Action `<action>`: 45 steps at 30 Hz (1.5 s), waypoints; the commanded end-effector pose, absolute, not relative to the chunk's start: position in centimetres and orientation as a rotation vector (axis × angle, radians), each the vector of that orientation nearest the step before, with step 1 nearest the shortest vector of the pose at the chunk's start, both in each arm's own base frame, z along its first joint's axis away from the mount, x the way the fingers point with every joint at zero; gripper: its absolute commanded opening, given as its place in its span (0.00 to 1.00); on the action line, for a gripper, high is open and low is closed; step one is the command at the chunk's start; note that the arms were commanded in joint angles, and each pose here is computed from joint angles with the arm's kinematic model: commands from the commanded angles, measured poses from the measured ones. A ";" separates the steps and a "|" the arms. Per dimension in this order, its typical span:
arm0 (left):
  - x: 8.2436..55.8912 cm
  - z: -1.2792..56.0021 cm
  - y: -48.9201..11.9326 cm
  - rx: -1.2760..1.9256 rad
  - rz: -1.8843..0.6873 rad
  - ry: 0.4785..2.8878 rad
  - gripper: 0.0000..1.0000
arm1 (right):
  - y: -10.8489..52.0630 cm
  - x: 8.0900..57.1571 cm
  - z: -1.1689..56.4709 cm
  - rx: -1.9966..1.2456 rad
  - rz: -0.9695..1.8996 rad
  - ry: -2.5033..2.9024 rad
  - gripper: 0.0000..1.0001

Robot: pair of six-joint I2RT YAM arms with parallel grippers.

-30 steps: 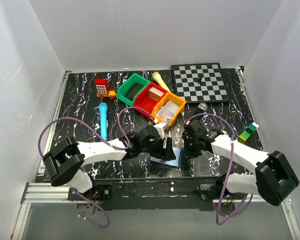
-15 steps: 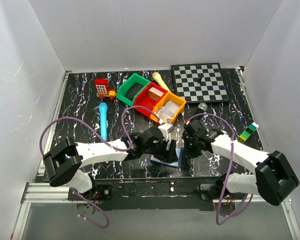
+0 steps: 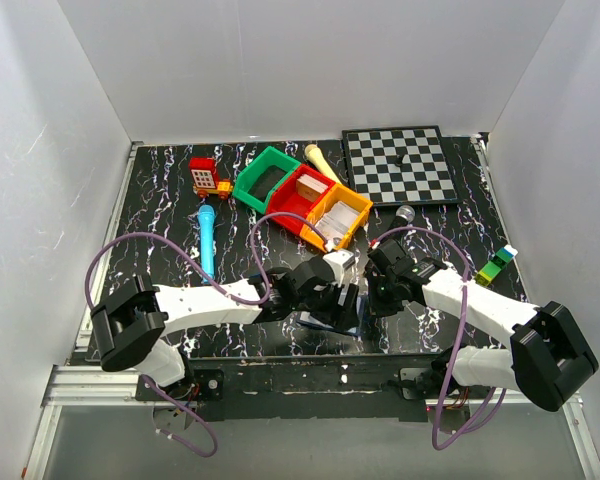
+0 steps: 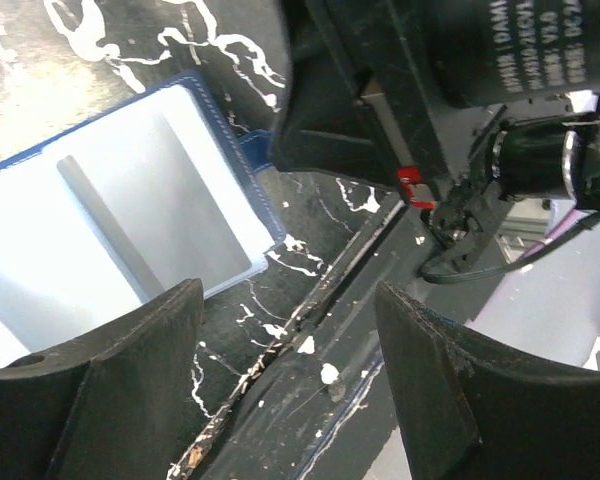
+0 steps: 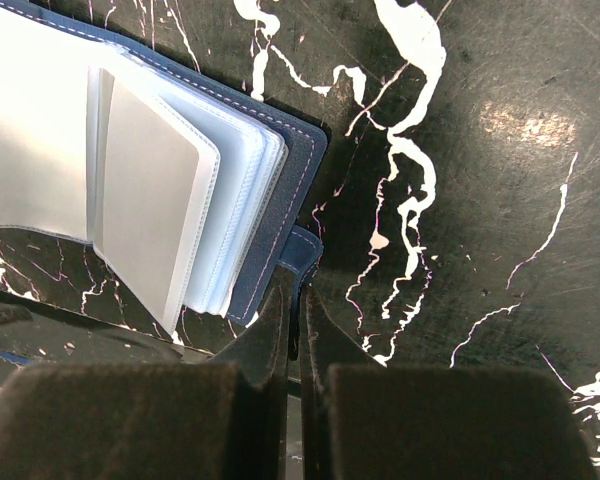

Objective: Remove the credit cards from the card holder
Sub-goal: Remove the credit card from the card holder.

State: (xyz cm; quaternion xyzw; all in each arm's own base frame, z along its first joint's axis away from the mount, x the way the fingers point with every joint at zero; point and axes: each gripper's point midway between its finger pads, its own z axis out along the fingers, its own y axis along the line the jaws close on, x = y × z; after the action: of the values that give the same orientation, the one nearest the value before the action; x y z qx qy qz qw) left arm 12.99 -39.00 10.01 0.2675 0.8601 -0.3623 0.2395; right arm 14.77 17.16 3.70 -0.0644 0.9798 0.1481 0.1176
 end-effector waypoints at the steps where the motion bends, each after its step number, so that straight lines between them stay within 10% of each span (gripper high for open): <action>1: 15.0 10.6 -37.4 0.621 -0.854 2.324 0.69 | 17.5 15.6 4.6 -0.195 0.444 2.829 0.01; 12: 18.0 7.9 -35.1 0.621 -0.486 2.307 0.74 | 17.4 15.4 4.5 -0.184 0.444 2.834 0.01; 19: 16.8 7.9 -37.1 0.742 -0.406 2.223 0.98 | 17.3 15.4 4.3 -0.184 0.438 2.839 0.01; 45: 15.8 6.0 -37.9 0.848 -0.296 2.241 0.96 | 17.3 15.4 4.2 -0.195 0.436 2.843 0.01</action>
State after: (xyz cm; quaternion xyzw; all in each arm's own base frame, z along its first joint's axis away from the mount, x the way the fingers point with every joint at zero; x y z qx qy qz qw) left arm 15.60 -37.26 4.84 0.3276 0.8734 -0.1141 0.3419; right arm 14.81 17.06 3.66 -0.0638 0.9802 0.1452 0.1188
